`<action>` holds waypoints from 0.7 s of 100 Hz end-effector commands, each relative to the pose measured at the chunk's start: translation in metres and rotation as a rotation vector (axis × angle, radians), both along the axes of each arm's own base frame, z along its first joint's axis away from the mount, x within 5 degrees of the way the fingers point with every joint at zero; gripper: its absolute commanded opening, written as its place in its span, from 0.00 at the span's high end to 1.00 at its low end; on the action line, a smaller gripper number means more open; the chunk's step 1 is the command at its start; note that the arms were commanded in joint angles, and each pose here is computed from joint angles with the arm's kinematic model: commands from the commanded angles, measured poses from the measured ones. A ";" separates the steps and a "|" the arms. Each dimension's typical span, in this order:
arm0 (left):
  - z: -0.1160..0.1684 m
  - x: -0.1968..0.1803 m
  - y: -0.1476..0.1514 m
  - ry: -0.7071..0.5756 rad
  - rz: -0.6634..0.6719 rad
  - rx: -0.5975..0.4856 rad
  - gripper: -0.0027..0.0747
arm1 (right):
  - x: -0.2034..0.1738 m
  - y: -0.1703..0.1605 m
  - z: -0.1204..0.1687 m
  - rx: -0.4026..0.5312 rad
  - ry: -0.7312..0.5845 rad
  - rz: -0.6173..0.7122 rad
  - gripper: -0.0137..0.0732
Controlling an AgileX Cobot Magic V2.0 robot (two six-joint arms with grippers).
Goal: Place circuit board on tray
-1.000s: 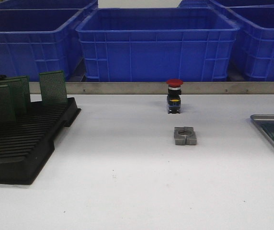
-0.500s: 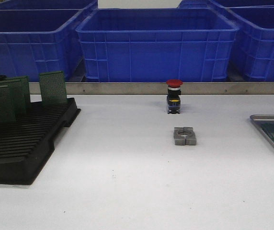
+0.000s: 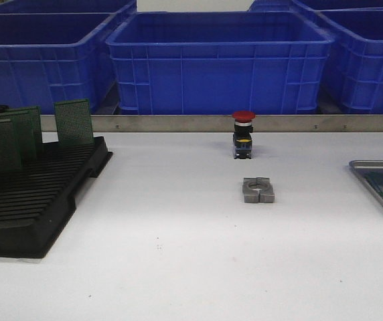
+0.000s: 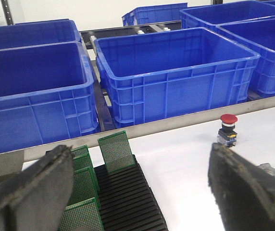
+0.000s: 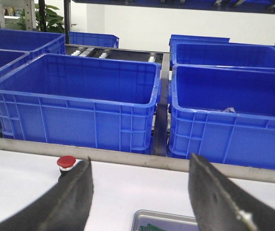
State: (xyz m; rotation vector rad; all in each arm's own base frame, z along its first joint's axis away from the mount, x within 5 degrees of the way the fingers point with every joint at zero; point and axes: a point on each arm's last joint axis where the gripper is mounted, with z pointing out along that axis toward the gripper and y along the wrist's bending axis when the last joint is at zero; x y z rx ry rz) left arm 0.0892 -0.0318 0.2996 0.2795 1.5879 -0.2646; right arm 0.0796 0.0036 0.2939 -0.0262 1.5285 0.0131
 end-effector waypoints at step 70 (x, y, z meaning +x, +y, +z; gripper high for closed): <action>0.015 0.001 0.005 -0.070 0.054 -0.048 0.88 | 0.000 -0.003 0.006 0.014 -0.024 -0.027 0.92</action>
